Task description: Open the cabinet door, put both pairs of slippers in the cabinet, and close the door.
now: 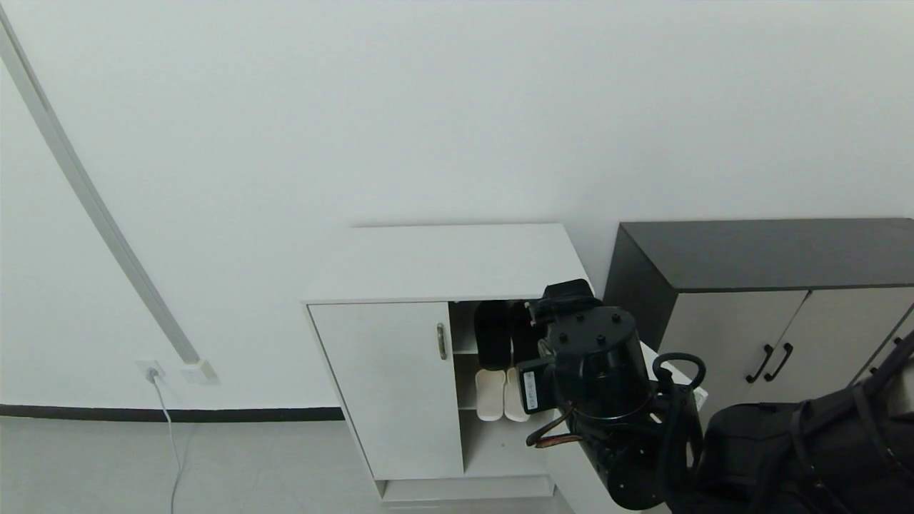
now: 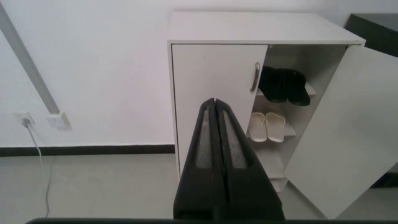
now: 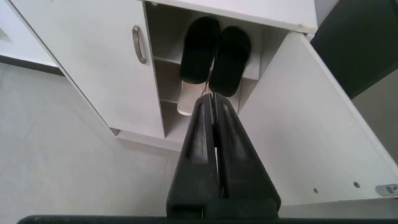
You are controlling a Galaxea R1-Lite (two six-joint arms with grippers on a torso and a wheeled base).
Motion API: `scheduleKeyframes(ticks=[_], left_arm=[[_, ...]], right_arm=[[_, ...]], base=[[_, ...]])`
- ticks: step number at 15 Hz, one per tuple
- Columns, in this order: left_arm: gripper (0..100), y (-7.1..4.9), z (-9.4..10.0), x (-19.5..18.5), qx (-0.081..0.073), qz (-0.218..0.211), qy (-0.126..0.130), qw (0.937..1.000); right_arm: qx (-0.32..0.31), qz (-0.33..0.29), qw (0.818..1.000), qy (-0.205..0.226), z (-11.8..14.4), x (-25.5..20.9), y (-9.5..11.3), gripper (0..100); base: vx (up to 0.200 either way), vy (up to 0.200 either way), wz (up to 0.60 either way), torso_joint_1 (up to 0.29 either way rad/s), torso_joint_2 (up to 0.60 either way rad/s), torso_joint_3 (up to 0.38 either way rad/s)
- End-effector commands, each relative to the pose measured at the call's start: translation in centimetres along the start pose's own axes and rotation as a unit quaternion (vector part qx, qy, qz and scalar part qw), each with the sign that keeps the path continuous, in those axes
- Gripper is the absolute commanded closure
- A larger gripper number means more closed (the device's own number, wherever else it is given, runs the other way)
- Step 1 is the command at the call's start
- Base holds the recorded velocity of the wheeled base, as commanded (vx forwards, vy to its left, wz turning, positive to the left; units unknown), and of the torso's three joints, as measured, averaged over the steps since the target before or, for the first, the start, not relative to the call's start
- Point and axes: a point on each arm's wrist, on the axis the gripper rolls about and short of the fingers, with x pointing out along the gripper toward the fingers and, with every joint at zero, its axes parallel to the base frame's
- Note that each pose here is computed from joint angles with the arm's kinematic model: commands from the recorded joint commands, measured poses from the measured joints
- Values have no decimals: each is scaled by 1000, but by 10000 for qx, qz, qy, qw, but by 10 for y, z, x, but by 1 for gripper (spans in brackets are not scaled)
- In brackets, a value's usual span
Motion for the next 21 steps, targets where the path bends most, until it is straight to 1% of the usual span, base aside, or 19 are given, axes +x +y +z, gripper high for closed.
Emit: scheduleKeyframes(ticks=[1,5,12,18,21], left_arm=[[100,0,0,0,-3,3,12,10000],[100,0,0,0,-3,3,4,10000],[100,0,0,0,-3,3,4,10000],[100,0,0,0,4,3,4,10000],[100,0,0,0,4,3,4,10000]], right_arm=[[8,-5,10000,-12,1,-1,0,100],[9,-51,10000,-9,-1,0,-2,100],[-47,-37,10000,41,-4,1,-2,100],[-140,-30,9999,89,-8,1,-2,100],[-310,-82,9993,187,-15,4,-4,100]], base=[[0,0,0,168,-369,-193],[0,0,0,149,-333,-170],[0,0,0,5,-9,-5],[0,0,-600,4,0,1],[0,0,0,0,0,0]])
